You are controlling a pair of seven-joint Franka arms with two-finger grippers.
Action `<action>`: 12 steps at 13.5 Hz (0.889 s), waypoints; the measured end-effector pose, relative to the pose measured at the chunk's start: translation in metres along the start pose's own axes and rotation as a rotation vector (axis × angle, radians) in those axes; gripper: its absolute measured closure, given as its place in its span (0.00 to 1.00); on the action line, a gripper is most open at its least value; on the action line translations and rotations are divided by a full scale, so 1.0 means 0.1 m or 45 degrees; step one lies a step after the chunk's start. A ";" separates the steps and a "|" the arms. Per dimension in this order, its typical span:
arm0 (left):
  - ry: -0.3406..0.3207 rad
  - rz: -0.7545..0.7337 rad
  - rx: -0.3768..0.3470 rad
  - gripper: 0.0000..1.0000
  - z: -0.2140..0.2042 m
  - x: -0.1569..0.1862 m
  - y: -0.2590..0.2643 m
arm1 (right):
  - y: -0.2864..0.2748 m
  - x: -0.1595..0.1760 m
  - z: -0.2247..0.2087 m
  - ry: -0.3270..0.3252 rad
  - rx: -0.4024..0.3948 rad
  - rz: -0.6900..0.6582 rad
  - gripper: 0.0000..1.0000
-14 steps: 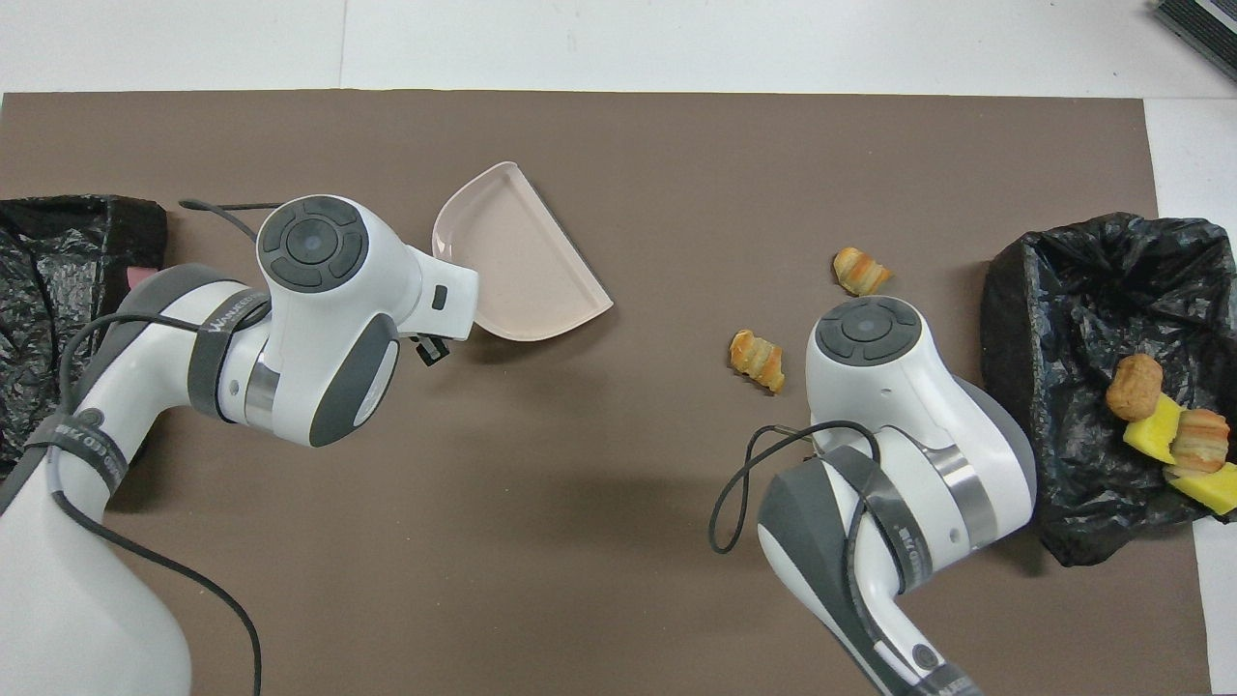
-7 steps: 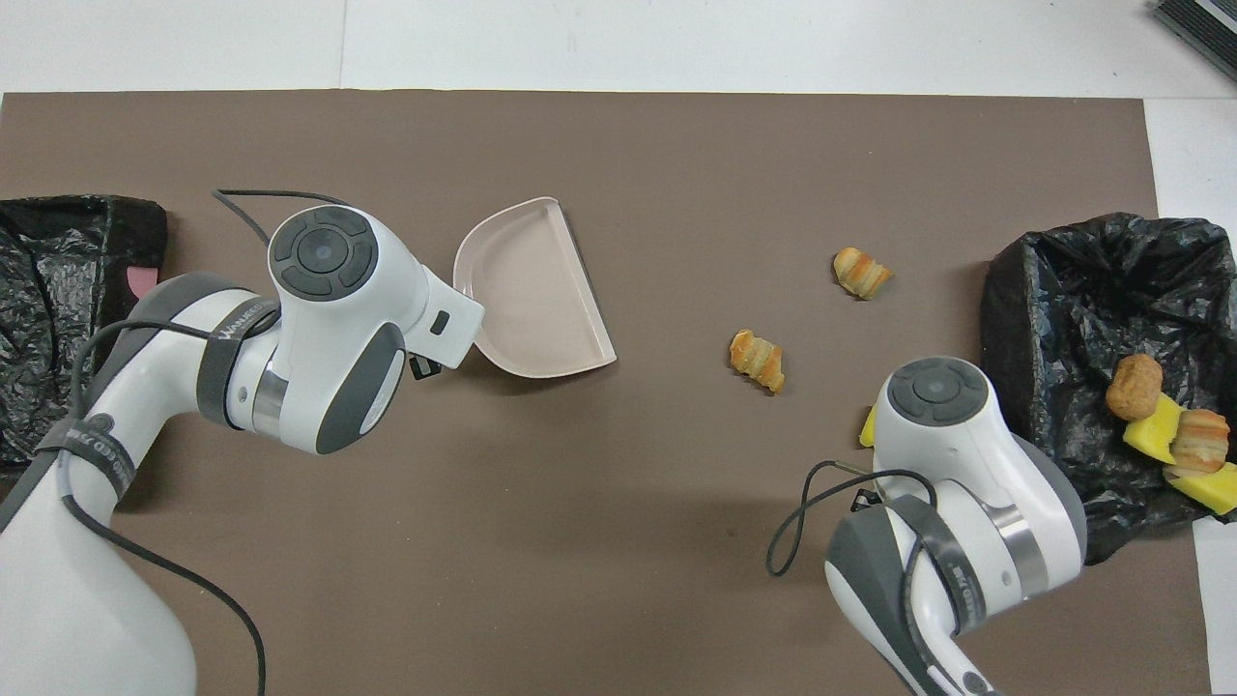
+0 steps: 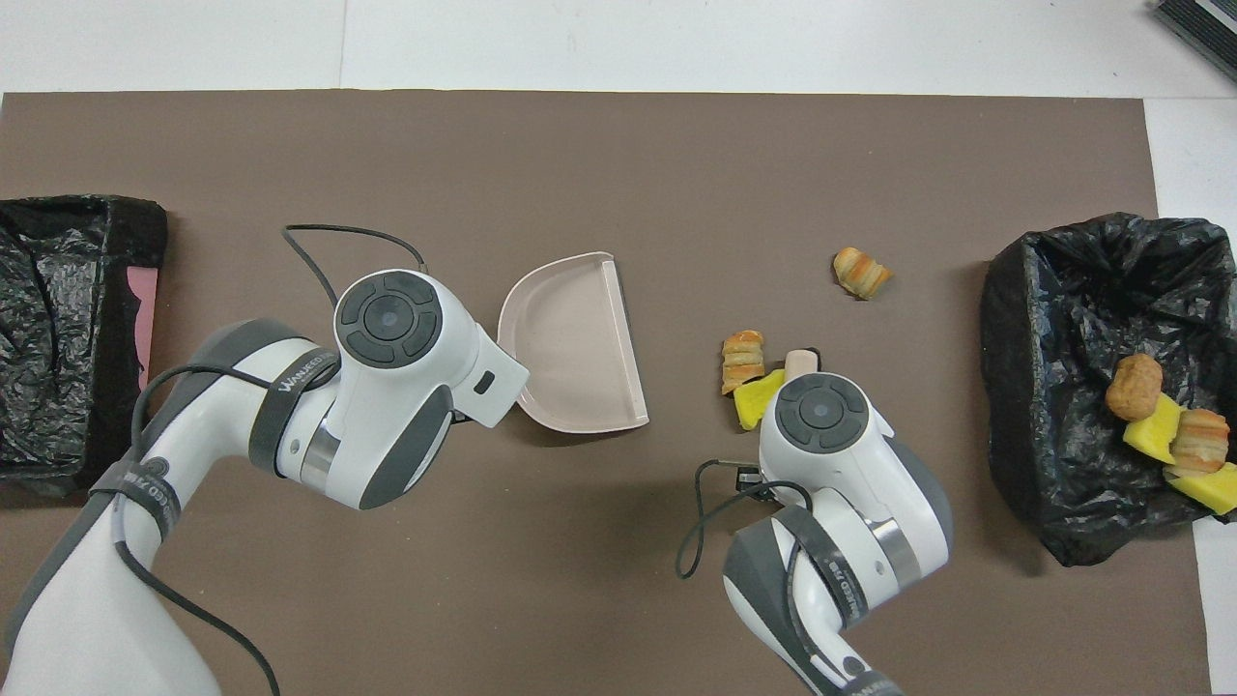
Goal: Sweep and dump trash in bin
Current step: 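Sweep the bread and sponge into the dustpan with the right gripper's brush, then draw the brush back toward the far bread piece with the right gripper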
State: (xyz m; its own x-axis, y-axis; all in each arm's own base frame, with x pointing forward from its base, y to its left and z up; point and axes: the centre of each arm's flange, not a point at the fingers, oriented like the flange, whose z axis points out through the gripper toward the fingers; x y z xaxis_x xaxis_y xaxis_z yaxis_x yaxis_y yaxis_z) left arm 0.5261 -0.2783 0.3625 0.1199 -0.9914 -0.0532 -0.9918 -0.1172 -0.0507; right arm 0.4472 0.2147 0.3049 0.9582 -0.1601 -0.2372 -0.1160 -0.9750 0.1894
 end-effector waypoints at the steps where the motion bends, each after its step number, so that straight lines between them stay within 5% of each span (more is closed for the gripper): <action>1: -0.001 -0.003 -0.002 0.68 0.02 -0.02 0.01 | -0.09 0.05 -0.06 -0.007 0.043 -0.058 0.74; 8: 0.013 -0.015 0.016 0.68 0.07 -0.12 0.03 | -1.29 -0.18 -0.50 -0.061 0.419 -0.299 0.74; 12: 0.015 -0.028 0.022 0.68 0.08 -0.18 0.00 | -1.36 -0.07 -0.78 -0.031 0.468 -0.350 0.74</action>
State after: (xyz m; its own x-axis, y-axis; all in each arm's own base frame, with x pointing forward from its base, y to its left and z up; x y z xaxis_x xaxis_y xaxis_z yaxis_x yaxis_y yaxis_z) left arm 0.5243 -0.2603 0.3557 0.1412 -0.9892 -0.0405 -0.9880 -0.1382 -0.0691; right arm 0.4766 0.3606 0.3548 0.9604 0.1128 -0.2548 0.0522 -0.9710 -0.2333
